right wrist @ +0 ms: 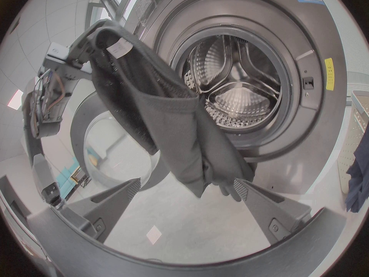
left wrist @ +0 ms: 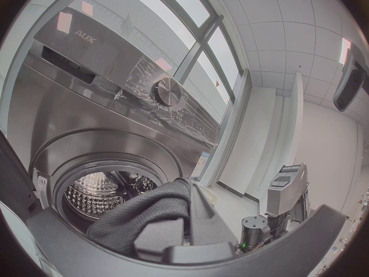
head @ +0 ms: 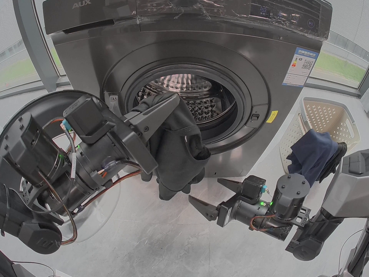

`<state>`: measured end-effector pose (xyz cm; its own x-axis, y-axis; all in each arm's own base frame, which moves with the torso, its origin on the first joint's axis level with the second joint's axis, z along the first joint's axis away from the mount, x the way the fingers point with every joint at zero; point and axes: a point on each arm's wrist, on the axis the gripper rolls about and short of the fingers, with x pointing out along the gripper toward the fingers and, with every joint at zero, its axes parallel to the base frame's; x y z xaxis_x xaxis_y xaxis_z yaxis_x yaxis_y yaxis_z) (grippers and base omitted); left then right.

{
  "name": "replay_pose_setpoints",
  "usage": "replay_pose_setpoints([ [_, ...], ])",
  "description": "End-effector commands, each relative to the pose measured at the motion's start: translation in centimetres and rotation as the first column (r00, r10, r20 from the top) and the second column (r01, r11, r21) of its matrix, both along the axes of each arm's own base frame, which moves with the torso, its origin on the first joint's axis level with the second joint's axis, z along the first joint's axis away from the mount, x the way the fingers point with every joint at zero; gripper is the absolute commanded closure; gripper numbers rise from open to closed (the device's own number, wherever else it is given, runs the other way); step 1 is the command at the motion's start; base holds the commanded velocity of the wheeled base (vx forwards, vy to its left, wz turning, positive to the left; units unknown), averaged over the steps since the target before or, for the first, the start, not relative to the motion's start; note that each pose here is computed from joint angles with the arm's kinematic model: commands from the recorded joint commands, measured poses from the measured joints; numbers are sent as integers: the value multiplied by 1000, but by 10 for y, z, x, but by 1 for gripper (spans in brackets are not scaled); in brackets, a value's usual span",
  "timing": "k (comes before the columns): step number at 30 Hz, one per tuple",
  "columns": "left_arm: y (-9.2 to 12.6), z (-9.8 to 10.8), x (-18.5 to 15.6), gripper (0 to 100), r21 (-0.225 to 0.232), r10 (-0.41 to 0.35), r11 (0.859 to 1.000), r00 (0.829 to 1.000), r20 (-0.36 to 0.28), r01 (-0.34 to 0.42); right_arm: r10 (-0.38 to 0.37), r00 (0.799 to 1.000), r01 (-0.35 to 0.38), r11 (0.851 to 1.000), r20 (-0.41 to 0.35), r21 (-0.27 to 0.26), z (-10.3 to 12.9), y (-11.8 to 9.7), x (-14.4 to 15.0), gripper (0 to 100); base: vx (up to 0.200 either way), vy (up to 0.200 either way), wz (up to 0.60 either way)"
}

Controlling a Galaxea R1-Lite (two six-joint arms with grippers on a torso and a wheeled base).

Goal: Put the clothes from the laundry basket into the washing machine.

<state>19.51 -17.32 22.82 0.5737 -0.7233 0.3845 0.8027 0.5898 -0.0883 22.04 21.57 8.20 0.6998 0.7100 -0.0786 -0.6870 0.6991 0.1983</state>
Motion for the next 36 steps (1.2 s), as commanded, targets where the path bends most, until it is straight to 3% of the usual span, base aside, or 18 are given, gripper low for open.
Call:
replay_pose_setpoints([
  [1, 1, 1, -2, 100, -2, -4, 1000, 1000, 3, 4, -28, 999, 26, 999, 43, 36, 2, 11, 25, 0, 0, 0, 0],
  [13, -1, -1, -5, 100, 3, -23, 1000, 1000, 2, 23, -34, 996, 29, 998, 82, 59, -13, 36, 57, 0, 0, 0, 0],
  [21, -9, -11, -16, 100, 34, -74, 997, 997, -28, 75, 24, 994, -32, 996, 102, 80, -15, 57, 55, 0, 0, 0, 0],
  [29, -8, -4, -17, 100, 2, -76, 997, 997, 0, 76, 1, 994, -12, 995, 111, 102, -25, 67, 72, 0, 0, 0, 0],
  [30, -8, -3, -16, 100, 0, -74, 997, 997, 0, 74, -1, 994, -11, 995, 112, 103, -25, 67, 73, 100, 0, 0, 0],
  [36, -5, -5, -12, 100, 0, -47, 999, 999, -11, 47, -53, 989, 34, 990, 141, 138, -10, 57, 78, 100, 0, 0, 0],
])
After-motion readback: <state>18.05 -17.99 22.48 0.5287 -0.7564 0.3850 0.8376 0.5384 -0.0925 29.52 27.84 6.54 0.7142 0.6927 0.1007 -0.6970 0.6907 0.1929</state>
